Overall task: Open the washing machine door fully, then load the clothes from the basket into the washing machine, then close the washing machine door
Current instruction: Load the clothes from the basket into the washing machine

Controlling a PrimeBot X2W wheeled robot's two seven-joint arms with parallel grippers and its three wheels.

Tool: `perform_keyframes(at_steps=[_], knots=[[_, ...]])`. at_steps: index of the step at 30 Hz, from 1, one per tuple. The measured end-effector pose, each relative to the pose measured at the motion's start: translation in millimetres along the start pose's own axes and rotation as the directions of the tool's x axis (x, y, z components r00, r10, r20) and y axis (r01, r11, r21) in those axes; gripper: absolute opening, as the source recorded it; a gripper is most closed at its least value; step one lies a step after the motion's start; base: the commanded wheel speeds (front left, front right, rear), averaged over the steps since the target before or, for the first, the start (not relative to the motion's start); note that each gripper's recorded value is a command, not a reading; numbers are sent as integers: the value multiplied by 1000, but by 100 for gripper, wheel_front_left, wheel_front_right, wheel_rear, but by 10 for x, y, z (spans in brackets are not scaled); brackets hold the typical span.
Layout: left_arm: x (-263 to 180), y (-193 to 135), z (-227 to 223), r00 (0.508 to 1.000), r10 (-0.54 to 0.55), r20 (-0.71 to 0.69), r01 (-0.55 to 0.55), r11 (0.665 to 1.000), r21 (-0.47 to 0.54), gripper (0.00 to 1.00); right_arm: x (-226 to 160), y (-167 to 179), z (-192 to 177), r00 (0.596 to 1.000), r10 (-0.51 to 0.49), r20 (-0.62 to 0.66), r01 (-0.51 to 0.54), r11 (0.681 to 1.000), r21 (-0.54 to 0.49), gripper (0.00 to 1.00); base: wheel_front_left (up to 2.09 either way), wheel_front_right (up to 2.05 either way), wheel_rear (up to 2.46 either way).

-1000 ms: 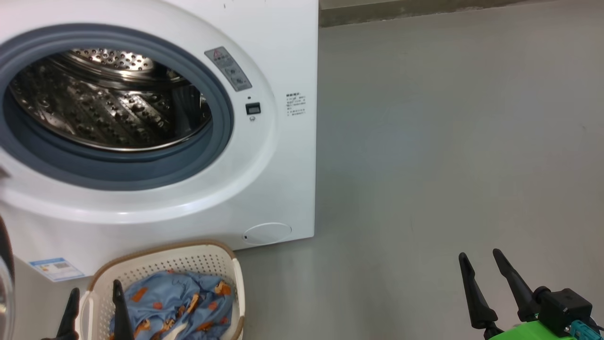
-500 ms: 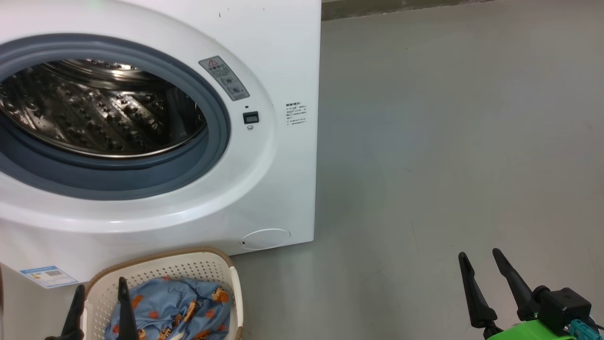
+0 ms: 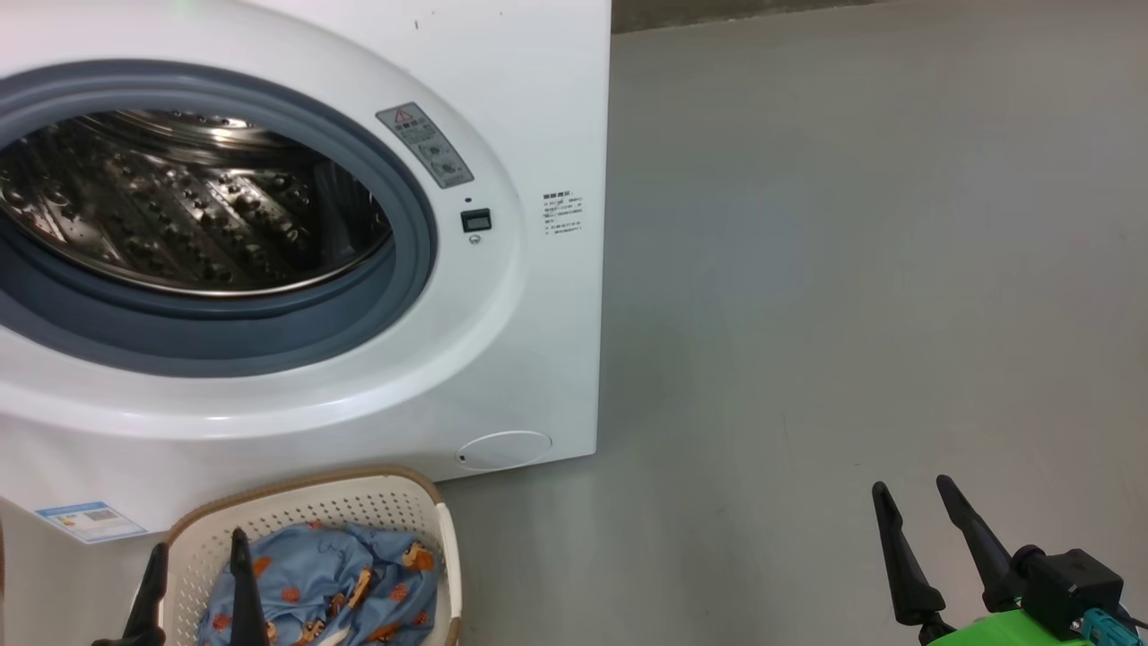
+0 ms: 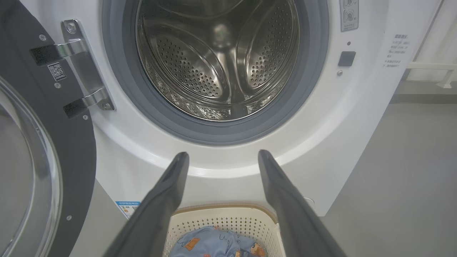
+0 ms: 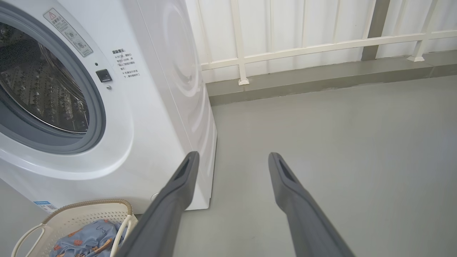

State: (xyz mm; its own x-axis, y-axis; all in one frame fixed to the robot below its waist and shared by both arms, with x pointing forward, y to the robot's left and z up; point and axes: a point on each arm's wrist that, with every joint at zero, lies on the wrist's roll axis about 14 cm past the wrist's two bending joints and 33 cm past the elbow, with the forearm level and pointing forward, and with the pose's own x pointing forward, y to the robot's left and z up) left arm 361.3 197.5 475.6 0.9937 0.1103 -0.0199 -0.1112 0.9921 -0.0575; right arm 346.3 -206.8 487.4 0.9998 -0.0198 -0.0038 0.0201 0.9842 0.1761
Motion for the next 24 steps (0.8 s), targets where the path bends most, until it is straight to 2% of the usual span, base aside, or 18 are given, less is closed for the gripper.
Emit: perform_keyframes(at_steps=[10, 24], knots=[[56, -30, -184, 998, -10, -55, 10, 1000, 0, 100, 47, -25, -138, 999, -9, -38, 9, 1000, 1, 100, 0, 0, 0], [576, -99, -485, 993, -24, -113, 24, 1000, -4, 100, 368, -30, -508, 992, -12, -124, 13, 1000, 8, 100, 0, 0, 0]])
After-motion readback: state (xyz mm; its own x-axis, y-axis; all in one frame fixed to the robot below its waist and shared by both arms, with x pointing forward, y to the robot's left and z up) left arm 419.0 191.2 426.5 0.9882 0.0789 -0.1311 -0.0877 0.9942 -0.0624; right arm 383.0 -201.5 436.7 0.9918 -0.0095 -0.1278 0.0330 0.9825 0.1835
